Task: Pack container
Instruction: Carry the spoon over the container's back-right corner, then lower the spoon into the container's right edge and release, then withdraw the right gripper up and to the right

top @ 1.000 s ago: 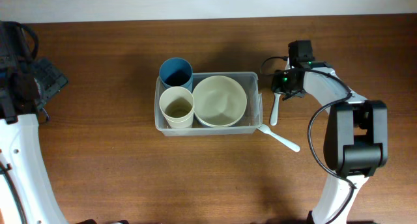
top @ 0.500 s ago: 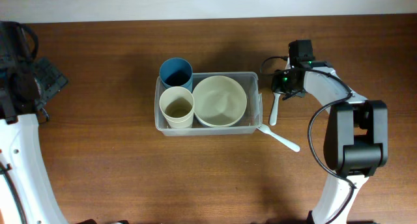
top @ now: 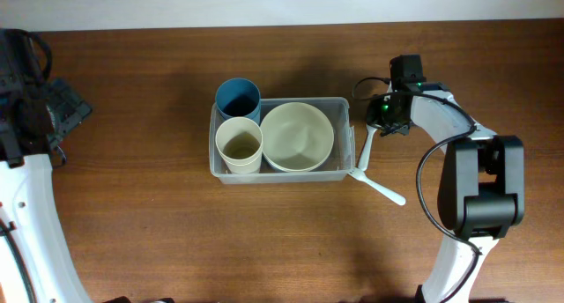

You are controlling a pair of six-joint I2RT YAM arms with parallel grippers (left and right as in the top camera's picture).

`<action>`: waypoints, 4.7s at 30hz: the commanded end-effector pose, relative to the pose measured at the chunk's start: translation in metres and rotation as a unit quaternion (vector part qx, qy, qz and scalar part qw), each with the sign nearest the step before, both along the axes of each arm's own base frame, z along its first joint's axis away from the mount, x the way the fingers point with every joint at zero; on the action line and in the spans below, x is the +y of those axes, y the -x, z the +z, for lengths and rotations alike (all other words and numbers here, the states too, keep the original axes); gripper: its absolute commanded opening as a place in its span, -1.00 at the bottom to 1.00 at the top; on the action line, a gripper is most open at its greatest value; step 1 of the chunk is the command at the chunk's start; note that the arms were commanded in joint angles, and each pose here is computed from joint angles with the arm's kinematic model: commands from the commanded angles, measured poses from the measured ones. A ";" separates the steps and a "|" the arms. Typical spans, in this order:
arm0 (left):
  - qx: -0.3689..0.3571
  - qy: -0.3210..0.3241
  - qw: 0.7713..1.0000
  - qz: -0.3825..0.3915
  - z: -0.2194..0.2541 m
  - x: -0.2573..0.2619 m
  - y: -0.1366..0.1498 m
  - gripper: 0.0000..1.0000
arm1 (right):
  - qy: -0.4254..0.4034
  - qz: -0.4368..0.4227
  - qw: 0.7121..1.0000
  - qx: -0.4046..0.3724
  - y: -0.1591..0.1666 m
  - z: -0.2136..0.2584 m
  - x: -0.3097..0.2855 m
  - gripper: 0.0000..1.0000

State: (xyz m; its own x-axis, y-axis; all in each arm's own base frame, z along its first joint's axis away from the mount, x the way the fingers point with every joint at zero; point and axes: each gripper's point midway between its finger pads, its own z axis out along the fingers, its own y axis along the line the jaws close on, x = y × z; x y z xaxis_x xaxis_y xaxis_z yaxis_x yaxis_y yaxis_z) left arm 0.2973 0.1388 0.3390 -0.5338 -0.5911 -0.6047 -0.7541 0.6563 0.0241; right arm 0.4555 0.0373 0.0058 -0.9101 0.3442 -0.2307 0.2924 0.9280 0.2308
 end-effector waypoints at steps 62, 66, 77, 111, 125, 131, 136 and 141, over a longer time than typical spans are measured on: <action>0.000 0.004 1.000 0.007 -0.002 0.001 0.000 1.00 | -0.096 0.204 0.973 0.043 0.004 0.132 0.013 -0.92; 0.000 0.004 1.000 0.007 -0.002 0.001 0.000 0.99 | -0.102 0.232 0.966 0.042 0.007 0.134 0.039 -0.92; 0.000 0.004 1.000 0.007 -0.002 0.001 0.000 1.00 | -0.106 0.254 0.961 0.040 0.010 0.135 0.094 -0.92; 0.000 0.004 1.000 0.007 -0.002 0.001 0.000 0.99 | -0.050 0.207 0.976 0.050 0.005 0.124 0.107 -0.90; 0.000 0.004 1.000 0.007 -0.002 0.001 0.000 1.00 | -0.051 0.205 0.976 0.050 0.005 0.125 0.105 -0.36; 0.000 0.004 1.000 0.007 -0.002 0.001 0.000 1.00 | -0.047 0.199 0.978 0.045 0.010 0.152 0.075 -0.36; 0.000 0.004 1.000 0.007 -0.002 0.001 0.000 1.00 | -0.038 0.181 0.982 0.028 0.019 0.189 0.033 -0.35; 0.000 0.004 1.000 0.007 -0.002 0.001 0.000 1.00 | -0.026 0.157 0.986 0.042 0.038 0.203 -0.007 -0.34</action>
State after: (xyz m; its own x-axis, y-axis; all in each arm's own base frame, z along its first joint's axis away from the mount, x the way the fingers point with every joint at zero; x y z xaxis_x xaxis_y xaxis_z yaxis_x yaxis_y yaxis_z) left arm 0.2973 0.1388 0.3390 -0.5338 -0.5911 -0.6047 -0.7541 0.6563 0.0241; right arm 0.4235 0.0476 0.1789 -0.9957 0.0721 -0.0578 0.0519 0.9542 0.2947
